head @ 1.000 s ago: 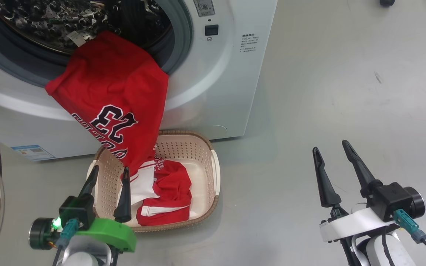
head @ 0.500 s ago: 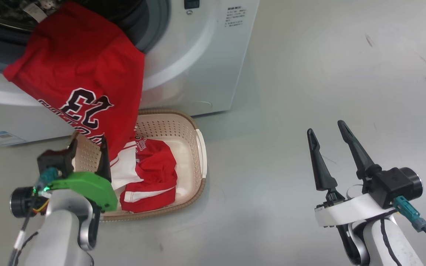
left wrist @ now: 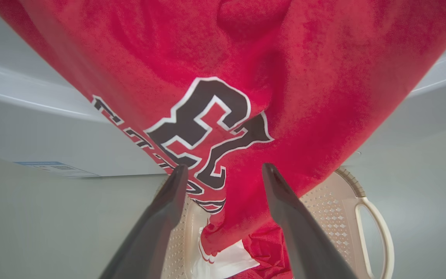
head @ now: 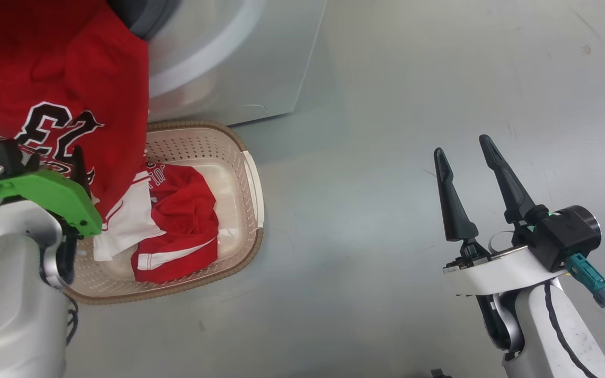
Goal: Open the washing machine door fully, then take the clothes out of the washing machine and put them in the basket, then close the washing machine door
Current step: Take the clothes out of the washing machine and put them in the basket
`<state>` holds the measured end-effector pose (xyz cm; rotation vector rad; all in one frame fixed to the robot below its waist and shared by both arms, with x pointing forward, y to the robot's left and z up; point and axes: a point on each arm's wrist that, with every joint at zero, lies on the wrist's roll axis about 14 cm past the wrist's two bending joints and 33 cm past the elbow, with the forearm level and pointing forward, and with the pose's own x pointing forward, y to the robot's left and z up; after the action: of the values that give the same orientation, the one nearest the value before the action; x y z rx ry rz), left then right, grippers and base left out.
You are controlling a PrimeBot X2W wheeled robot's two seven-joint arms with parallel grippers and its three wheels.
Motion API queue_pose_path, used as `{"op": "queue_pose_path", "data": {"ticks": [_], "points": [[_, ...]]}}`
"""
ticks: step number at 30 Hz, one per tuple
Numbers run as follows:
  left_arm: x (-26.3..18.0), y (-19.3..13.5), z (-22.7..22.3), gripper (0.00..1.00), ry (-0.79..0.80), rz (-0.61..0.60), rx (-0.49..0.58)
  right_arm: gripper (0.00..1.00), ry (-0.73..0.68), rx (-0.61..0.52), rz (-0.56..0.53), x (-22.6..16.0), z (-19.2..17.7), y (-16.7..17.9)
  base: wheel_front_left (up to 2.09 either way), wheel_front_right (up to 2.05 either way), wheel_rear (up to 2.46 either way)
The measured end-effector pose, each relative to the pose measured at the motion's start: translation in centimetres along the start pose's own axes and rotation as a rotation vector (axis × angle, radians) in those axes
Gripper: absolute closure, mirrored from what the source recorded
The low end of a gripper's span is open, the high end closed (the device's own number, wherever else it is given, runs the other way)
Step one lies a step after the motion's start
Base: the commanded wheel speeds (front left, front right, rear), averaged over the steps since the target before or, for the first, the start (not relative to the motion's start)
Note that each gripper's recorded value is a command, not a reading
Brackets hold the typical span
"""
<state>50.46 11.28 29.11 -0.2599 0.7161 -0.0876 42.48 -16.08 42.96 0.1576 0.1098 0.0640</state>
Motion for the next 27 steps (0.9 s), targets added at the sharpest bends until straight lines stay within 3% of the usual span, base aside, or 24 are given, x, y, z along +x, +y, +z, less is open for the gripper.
{"op": "queue_pose_path", "data": {"ticks": [19,20,23,24,27], "points": [[6.4,1.5,2.5,0.00,0.027,0.036,-0.017,0.00,0.061,0.006,-0.063,0.7,-2.3,-2.4,0.00,0.00,0.00],[6.5,1.4,2.7,0.09,0.020,0.036,-0.021,0.00,0.060,0.006,-0.062,0.8,-2.3,-2.4,0.00,0.00,0.00],[6.7,1.3,3.1,0.85,0.007,0.034,-0.025,0.00,0.057,0.006,-0.060,1.0,-2.3,-2.4,0.00,0.00,0.00],[6.8,1.3,3.2,1.00,0.002,0.034,-0.025,0.00,0.058,0.006,-0.061,1.0,-2.3,-2.4,0.00,0.00,0.00],[7.0,1.3,3.0,1.00,0.009,0.036,-0.024,0.00,0.061,0.006,-0.061,1.0,-2.4,-2.4,0.00,0.00,0.00]]}}
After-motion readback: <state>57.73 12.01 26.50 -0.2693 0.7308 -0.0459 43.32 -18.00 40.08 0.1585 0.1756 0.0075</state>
